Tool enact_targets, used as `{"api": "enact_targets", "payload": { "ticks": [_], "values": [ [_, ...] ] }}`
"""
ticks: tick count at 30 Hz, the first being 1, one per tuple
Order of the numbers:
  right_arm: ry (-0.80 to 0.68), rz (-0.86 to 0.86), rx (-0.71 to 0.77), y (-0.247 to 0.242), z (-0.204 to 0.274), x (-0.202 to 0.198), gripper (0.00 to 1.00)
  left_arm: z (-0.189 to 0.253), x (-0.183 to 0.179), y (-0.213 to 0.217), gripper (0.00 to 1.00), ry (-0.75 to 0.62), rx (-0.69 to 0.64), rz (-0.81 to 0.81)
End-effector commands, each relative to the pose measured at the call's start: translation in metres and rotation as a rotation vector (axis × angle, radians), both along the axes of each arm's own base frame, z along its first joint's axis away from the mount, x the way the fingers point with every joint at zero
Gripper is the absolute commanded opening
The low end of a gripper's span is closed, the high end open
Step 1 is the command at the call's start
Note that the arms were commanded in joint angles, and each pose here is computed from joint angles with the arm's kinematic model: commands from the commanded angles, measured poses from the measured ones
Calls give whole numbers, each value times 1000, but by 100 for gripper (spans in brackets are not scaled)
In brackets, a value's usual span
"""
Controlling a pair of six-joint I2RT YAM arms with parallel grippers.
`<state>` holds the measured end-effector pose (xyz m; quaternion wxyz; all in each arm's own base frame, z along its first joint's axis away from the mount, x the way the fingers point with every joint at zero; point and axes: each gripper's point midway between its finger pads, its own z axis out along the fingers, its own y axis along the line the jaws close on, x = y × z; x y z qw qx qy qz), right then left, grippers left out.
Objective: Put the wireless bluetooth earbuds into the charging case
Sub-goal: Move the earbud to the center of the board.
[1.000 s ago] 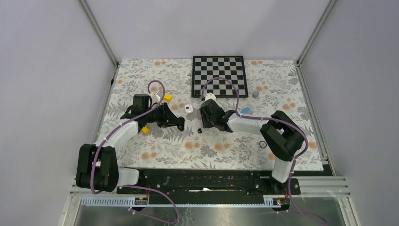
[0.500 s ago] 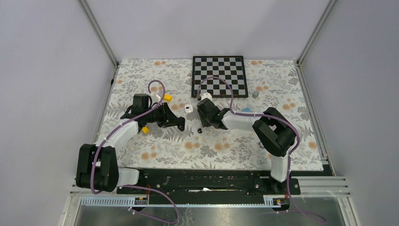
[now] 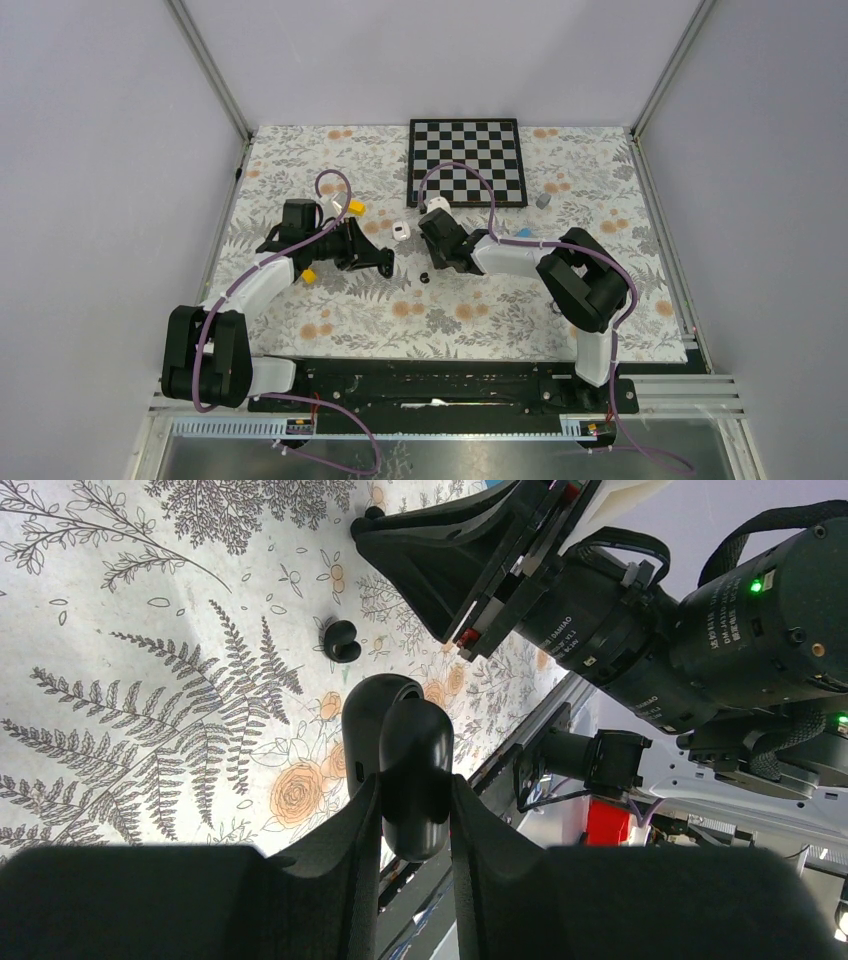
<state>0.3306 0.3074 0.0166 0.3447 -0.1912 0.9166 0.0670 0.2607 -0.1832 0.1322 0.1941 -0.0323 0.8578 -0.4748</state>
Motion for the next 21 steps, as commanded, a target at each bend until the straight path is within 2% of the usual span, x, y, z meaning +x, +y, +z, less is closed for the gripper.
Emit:
{"api": "enact_targets", "payload": {
  "ticks": [1,6,9,14,21],
  "values": [
    [-51,7,29,5,25,8,22,6,5,-1,0,-54,-17,-13],
    [-42,64,74,-4,43,-14,10,5,5,-1,0,-50,-17,-14],
    [-10,199,113,-3,50,-41,9,5,5,-1,0,-46,-21,-17],
    [46,347,138,-23,47,-90,8,5,4,-2,0,-42,-25,-20],
    [73,257,166,-65,44,-125,16,2,5,-1,0,-37,-20,-16]
  ]
}}
